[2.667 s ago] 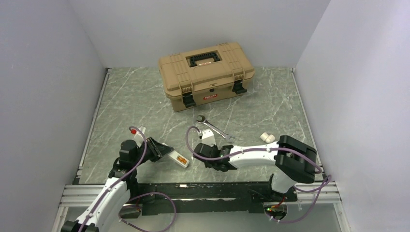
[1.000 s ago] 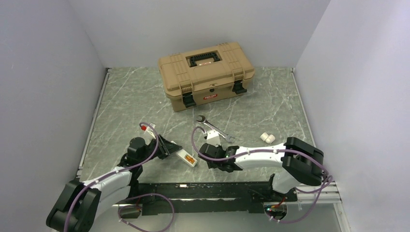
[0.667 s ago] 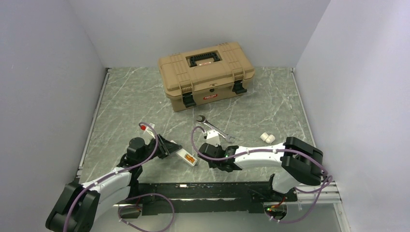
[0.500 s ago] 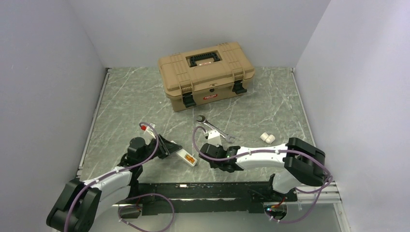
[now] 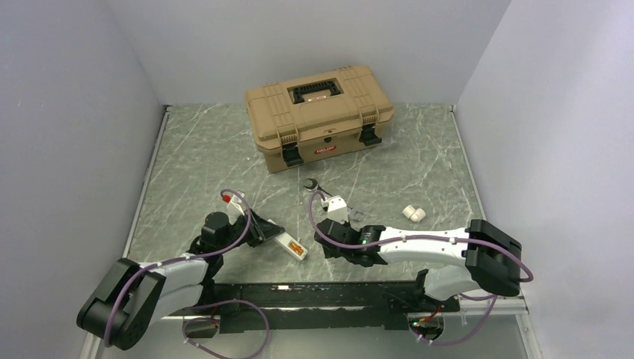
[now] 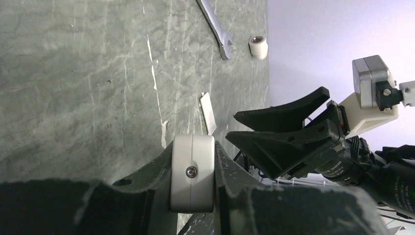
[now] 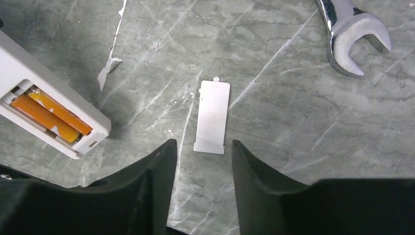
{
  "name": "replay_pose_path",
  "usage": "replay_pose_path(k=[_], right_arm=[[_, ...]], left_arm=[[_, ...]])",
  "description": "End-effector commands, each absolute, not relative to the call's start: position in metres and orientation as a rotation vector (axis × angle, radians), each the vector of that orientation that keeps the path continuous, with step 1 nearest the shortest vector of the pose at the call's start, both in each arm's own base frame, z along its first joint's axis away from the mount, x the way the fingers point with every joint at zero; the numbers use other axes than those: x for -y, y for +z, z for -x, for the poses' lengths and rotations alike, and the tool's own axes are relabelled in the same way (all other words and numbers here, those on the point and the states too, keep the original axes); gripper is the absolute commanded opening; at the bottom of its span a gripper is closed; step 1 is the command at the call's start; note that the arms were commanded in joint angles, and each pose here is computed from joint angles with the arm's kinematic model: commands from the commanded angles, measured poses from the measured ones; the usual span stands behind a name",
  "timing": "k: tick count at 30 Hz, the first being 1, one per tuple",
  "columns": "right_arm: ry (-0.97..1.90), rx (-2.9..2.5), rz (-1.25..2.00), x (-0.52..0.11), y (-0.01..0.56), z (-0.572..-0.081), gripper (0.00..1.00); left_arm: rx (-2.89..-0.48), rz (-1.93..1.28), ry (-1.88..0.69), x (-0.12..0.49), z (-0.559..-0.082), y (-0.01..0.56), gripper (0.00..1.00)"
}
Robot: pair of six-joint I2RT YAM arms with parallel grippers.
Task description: Load the batteries into the remote control
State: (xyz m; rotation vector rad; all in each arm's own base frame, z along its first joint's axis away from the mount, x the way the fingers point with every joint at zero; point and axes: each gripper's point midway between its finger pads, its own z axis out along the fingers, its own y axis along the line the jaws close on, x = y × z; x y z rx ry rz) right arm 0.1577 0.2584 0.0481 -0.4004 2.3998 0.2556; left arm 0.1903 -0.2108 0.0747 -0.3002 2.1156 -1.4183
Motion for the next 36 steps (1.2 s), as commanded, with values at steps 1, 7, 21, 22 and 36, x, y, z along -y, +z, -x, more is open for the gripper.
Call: replay_pose_path(k=[1, 7, 21, 22, 36], right_arm=[[0.233, -2.400, 0.374, -0.256, 0.044, -0.160, 0.52], [0.217, -2.415, 0.381, -0.265, 0.032, -0.163, 0.55], [0.172, -2.459, 0.433, -0.265, 0.012, -0.168, 0.36], [0.171, -2.461, 0.438, -0.266, 0.012, -0.167, 0.35], [0.189, -2.411, 0.413, -0.263, 0.036, -0.173, 0.24]], left_arm=[[-2.061, 0.265, -1.453, 0.212, -0.187, 0.082, 0.00], [-2.067, 0.264, -1.437, 0.211, -0.186, 0.081, 0.00], [-2.069, 0.267, -1.422, 0.209, -0.186, 0.080, 0.00], [-2.070, 0.268, -1.424, 0.209, -0.185, 0.079, 0.00], [-2.069, 0.268, -1.424, 0.209, -0.186, 0.080, 0.00]])
